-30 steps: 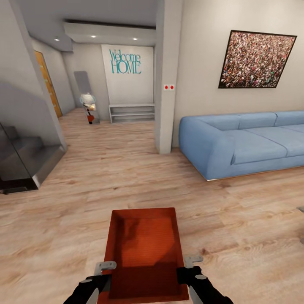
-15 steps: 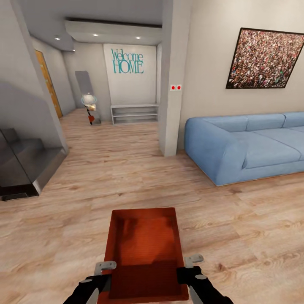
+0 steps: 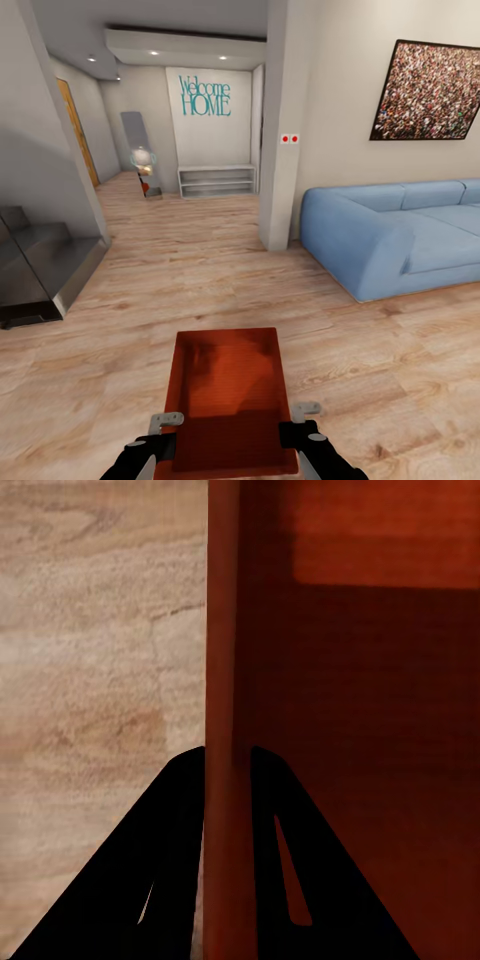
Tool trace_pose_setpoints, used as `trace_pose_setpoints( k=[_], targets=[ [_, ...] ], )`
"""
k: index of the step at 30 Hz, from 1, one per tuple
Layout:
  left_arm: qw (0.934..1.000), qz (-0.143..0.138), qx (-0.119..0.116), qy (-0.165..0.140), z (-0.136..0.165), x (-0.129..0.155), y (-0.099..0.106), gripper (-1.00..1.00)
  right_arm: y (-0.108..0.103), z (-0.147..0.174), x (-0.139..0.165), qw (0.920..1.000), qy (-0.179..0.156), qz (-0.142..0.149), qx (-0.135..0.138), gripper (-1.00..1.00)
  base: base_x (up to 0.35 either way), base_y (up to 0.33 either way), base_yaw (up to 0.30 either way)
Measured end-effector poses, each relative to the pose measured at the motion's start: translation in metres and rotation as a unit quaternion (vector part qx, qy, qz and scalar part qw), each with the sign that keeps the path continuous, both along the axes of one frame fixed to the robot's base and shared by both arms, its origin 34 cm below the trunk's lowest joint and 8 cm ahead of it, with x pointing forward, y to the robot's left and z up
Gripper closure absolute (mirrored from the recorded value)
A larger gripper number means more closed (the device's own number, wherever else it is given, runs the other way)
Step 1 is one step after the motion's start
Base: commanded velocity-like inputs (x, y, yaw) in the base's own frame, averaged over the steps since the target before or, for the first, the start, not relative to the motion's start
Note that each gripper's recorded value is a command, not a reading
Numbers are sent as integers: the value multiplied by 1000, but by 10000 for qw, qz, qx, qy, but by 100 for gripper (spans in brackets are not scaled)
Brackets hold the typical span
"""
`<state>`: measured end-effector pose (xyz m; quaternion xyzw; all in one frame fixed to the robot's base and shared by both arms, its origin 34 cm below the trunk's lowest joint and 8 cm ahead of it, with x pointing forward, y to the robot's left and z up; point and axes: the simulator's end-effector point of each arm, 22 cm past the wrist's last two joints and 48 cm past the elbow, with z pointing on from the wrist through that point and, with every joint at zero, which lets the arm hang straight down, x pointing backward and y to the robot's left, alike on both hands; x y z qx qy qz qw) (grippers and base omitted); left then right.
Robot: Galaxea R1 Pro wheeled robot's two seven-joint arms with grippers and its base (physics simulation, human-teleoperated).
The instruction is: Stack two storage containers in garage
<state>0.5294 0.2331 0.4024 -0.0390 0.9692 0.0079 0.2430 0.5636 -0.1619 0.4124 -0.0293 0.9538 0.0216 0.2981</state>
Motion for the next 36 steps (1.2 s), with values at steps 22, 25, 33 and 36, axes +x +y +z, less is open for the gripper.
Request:
trace_pose_setpoints(
  k=[22, 25, 33, 36],
  targets=[
    [10000, -4, 26, -74, 6, 6, 1, 100, 1, 4, 5, 10000, -73, 7, 8, 100, 276, 244, 0],
    [10000, -3, 25, -74, 6, 6, 1, 100, 1, 4, 5, 10000, -73, 7, 9, 100, 276, 244, 0],
    [10000, -2, 27, -75, 6, 6, 1, 100, 1, 5, 5, 10000, -75, 7, 8, 100, 276, 244, 0],
    [10000, -2, 29, -76, 6, 6, 1, 100, 1, 5, 5, 10000, -75, 7, 8, 100, 276, 244, 0]
  ],
)
